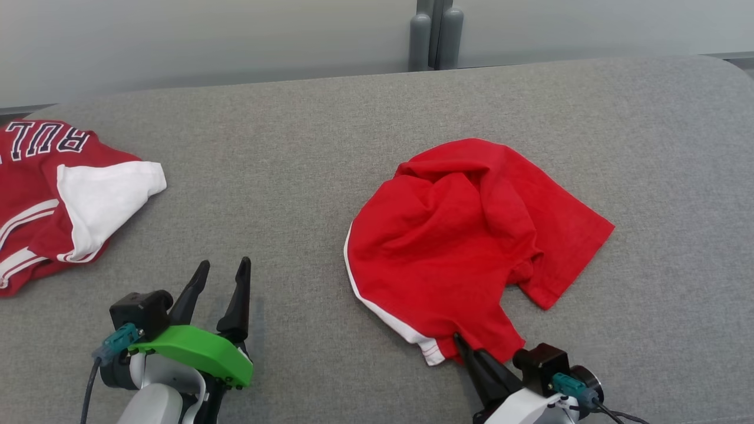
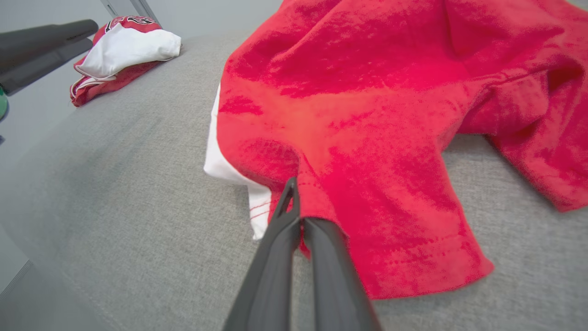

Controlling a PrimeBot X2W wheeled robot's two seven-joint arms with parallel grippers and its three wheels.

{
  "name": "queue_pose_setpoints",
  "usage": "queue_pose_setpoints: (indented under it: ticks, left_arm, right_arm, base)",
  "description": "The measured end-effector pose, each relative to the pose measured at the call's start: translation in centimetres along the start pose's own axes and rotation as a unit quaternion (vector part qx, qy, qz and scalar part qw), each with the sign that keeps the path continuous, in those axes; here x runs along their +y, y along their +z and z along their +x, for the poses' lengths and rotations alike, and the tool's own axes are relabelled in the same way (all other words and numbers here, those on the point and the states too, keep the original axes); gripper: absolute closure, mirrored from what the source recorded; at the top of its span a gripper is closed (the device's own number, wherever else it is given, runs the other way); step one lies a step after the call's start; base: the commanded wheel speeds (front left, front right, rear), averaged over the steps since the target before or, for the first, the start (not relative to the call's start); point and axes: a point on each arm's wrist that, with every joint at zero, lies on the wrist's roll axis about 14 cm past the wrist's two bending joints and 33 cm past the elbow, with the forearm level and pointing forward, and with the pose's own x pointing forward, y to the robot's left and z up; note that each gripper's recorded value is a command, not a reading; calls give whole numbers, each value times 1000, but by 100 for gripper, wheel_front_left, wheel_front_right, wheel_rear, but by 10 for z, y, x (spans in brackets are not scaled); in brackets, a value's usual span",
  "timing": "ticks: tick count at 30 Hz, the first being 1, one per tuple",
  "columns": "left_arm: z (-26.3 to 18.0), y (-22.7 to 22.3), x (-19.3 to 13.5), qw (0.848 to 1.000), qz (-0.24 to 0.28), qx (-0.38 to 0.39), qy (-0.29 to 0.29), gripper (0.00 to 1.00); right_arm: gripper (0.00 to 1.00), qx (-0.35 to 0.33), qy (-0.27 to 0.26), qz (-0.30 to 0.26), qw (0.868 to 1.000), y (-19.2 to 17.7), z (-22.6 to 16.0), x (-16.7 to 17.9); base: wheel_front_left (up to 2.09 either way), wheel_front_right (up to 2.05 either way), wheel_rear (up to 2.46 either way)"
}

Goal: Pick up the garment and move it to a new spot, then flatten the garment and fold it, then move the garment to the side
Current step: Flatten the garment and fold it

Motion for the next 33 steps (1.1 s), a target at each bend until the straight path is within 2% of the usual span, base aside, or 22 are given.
queue_pose_setpoints:
  ticks: [5, 9, 13, 20, 28, 32, 33]
  left_arm:
    - [2, 1, 3, 1000, 2, 0, 3, 0]
    - [5, -3, -4, 1000, 4, 10, -6, 0]
    - [10, -5, -13, 1000, 4, 16, -19, 0]
    - [15, -13, -27, 999, 6, 31, -40, 0]
    - [12, -27, -45, 997, -2, 55, -62, 0]
    - [10, -32, -50, 996, -5, 61, -68, 0]
    - [9, -33, -50, 996, -6, 62, -68, 0]
  right_arm:
    - [100, -7, -41, 3, 999, 4, -7, -27]
    - [100, -3, -93, -21, 995, 13, -28, -86]
    - [100, -14, -140, -36, 989, 37, -42, -137]
    - [100, -19, -189, -76, 979, 83, -57, -197]
    - [100, 64, -237, -143, 959, 101, -73, -254]
    - [100, 102, -239, -162, 952, 90, -73, -261]
    - [87, 111, -236, -161, 952, 85, -71, -259]
  base:
    - [0, 0, 0]
    - [0, 0, 0]
    - [0, 0, 0]
    - [0, 0, 0]
    - [0, 0, 0]
    - [0, 0, 0]
    - [0, 0, 0]
